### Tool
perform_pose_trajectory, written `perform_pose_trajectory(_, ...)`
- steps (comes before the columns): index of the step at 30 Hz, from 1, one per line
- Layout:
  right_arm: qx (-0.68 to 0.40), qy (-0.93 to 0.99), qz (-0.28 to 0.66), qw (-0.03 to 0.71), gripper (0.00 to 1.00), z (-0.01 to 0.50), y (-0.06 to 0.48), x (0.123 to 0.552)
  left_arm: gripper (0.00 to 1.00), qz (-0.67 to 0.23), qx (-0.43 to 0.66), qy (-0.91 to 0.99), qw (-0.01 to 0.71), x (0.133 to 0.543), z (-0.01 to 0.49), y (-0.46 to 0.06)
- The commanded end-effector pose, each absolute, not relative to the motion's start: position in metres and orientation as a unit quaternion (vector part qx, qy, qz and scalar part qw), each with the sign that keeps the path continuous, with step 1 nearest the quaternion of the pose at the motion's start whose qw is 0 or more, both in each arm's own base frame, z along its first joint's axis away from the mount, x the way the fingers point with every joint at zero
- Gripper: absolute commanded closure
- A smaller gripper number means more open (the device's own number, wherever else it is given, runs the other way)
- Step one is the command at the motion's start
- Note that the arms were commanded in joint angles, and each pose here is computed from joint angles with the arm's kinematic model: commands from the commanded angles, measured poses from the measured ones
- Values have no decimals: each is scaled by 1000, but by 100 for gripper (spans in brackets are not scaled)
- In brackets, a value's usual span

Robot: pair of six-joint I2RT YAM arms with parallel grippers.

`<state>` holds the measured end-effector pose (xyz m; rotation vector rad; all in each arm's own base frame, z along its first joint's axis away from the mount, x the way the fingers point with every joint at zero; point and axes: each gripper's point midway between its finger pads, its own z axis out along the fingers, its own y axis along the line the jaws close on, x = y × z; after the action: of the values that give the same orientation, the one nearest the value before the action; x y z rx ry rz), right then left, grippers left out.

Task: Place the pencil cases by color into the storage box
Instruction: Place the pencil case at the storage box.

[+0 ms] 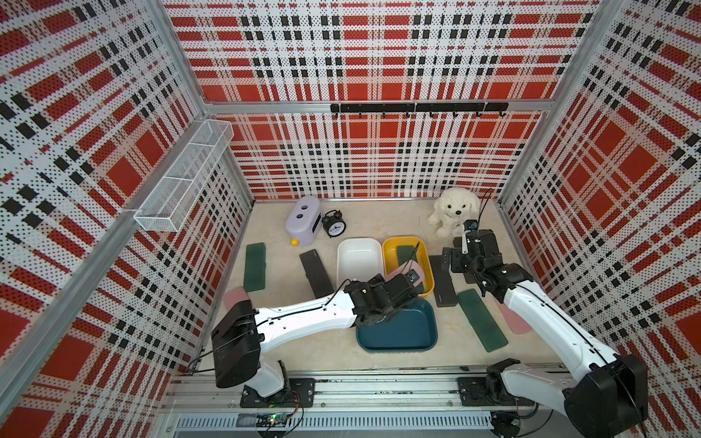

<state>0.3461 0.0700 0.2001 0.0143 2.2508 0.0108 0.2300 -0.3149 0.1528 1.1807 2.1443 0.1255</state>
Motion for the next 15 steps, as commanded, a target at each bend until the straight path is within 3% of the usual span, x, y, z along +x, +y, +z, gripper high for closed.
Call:
perform_pose_trajectory(1, 10, 899, 9, 437, 0, 203, 67, 343, 47, 19, 524, 783, 333, 220, 151, -331)
perform_pose_trajectory(7, 17, 897, 7, 443, 0, 206, 59, 343, 45, -15, 588, 753, 296, 195, 134, -335)
perform_pose_trajectory(15, 29, 893, 2, 448, 0, 208, 45, 342, 44, 6, 636, 716, 290, 179, 126, -330)
